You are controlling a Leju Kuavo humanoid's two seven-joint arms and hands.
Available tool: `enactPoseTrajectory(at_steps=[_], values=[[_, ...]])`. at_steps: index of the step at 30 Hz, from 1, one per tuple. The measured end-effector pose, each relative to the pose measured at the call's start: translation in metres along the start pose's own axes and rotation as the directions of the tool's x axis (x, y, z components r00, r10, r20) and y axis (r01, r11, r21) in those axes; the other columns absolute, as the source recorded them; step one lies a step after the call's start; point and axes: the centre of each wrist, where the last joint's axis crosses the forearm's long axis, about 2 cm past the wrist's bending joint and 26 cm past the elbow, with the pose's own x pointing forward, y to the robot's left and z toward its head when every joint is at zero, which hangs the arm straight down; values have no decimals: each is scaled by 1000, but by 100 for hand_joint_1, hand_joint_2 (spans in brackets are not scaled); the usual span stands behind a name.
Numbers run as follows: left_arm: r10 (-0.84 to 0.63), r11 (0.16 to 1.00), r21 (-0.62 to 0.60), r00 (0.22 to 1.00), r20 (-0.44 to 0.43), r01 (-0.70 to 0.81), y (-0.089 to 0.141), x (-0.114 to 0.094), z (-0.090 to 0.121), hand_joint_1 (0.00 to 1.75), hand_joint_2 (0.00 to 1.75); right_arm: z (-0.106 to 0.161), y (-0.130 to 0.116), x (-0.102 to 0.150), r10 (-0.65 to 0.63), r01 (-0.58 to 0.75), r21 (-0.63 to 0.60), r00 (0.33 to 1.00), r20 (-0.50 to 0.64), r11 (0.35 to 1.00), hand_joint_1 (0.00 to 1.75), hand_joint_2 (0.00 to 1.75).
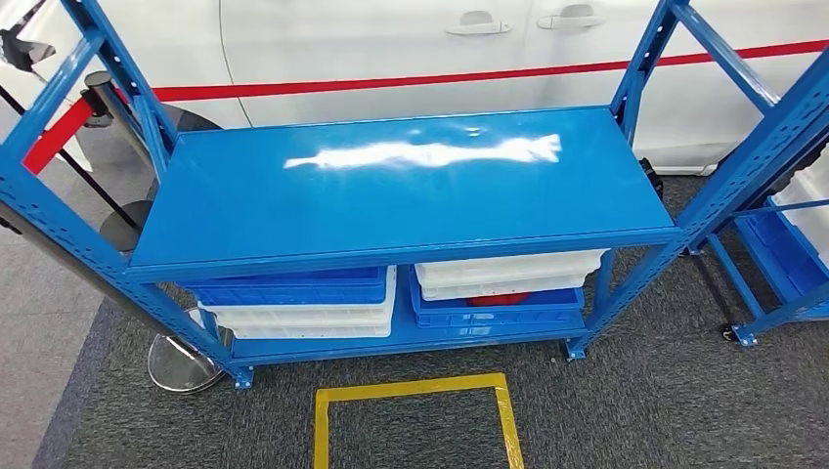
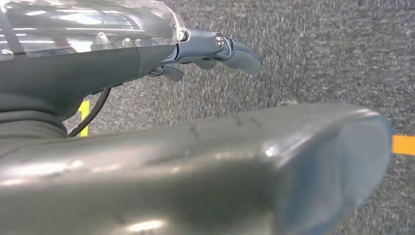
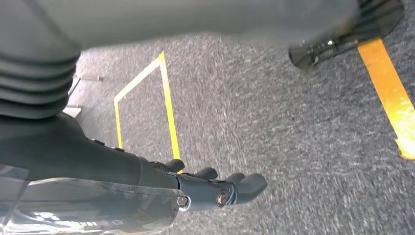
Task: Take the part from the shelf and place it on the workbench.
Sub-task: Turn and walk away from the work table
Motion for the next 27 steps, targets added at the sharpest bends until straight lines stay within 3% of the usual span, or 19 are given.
enactPoseTrajectory(at_steps=[9, 10, 12, 13, 14, 16, 27], values=[[-3, 1000, 7, 1000, -20, 3, 0, 0, 0, 0, 0, 0, 0, 0, 11, -11, -1, 1000, -25, 1000, 0, 175], [-3, 1000, 8, 1000, -21, 3, 0, -1, 0, 0, 0, 0, 0, 0, 11, -11, -1, 1000, -24, 1000, 0, 131], [-4, 1000, 12, 1000, -24, 4, 0, 0, 0, 0, 87, 0, 0, 0, 10, -10, -2, 1000, -21, 1000, 0, 44], [-4, 1000, 13, 1000, -25, 5, 0, 0, 0, 0, 131, 0, 0, 0, 10, -10, -2, 1000, -19, 1000, 0, 44], [-5, 1000, 15, 1000, -26, 5, 0, 0, 0, 0, 175, 0, 0, 1, 10, -11, -3, 1000, -19, 1000, 0, 87], [-5, 1000, 16, 1000, -30, 6, 0, 0, 0, 0, 175, 0, 0, 1, 11, -11, -5, 1000, -18, 1000, 0, 175], [-10, 1000, 14, 999, -51, 11, 0, 0, 0, 0, 175, 0, -1, 1, 44, -45, -20, 998, -34, 999, 0, 175]])
